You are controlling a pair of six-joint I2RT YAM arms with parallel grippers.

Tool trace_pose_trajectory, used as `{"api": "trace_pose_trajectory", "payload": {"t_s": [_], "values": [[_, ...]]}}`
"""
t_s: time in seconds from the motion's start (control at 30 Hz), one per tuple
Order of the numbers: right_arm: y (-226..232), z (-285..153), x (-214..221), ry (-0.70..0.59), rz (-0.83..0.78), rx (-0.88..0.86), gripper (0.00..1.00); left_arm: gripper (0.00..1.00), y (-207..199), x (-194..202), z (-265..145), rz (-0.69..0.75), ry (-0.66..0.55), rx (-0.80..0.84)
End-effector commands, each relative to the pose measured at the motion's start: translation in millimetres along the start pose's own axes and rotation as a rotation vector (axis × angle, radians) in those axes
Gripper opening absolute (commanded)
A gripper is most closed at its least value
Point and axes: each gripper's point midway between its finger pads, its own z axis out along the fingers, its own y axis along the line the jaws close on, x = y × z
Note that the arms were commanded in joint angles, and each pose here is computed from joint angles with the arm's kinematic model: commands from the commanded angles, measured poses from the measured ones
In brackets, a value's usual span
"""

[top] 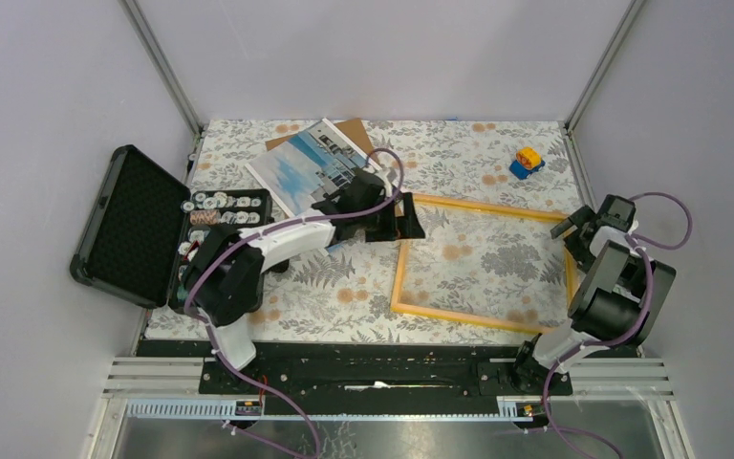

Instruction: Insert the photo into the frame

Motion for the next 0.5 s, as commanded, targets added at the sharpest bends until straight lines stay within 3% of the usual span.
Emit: {"api": "trace_pose_trajectory", "payload": {"t_s": [0.0,0.23,0.33,0.47], "values": [[10.4,-31.0,-5.9,-0.036,-0.071,0.102,0.99,0.99,33.5,-19.8,-29.1,-0.013,-0.062,-0.044],[17.7,-73.6,-33.8,-0.191,-0.160,0.276,1.00,0.99,52.3,-38.2,-78.5,0.030,-0.126,-0.073],[32.0,-78.1,-30.0,-0.170,-0.171,0.220,1.00,0.99,50.0,-33.8,-85.0,0.022,-0.106,-0.036],[78.5,-82.7,3.7,-0.044,-0.246,0.030,0.99,0.99,37.3,-22.6,-84.4,-0.015,-0.068,0.052]]}}
